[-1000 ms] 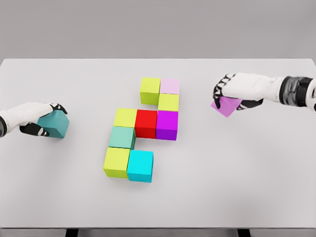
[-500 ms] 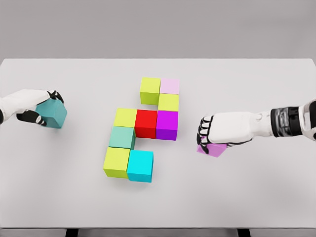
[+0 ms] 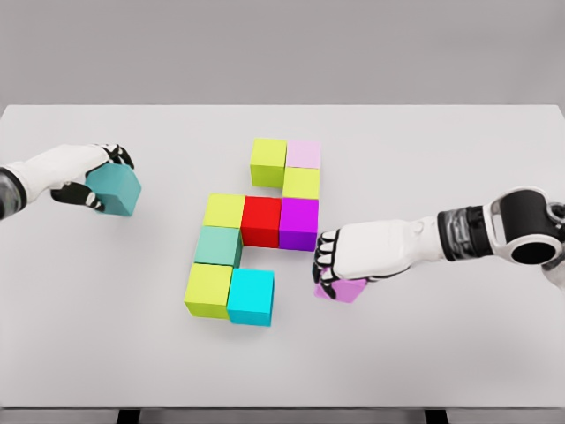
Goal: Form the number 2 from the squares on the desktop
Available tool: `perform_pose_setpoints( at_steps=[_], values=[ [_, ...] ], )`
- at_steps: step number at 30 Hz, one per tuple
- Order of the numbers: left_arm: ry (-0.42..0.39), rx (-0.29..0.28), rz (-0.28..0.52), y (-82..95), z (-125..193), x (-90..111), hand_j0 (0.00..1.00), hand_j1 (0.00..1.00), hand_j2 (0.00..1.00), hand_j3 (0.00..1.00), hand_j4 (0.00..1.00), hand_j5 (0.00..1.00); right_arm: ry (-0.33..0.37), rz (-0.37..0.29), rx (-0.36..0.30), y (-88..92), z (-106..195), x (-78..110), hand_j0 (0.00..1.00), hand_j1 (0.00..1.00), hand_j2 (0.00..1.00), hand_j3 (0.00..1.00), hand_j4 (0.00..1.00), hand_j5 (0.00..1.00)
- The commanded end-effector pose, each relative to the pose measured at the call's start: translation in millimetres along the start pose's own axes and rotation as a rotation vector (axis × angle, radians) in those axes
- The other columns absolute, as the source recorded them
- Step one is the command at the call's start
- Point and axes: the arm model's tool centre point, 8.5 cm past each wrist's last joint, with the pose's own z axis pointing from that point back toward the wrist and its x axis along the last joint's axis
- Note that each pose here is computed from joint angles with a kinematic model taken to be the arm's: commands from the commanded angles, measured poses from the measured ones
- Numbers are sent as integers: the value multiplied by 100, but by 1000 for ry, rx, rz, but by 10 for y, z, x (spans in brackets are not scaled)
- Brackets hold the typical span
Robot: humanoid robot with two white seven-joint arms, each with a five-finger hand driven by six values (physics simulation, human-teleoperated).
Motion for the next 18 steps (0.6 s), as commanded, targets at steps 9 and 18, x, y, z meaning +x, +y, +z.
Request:
perform_pose_setpoints(
  at_steps=[9,18],
  values=[
    [-22,30,15,11,-212,158,34,34,34,34,34,34,-65,-26,-69,-195,-98,55,48,48,48,48,48,48],
    [-13,59,14,32,-458,281,33,33,33,33,33,33,-98,-39,-54,-131,-205,121,56,56,56,56,56,56]
  ],
)
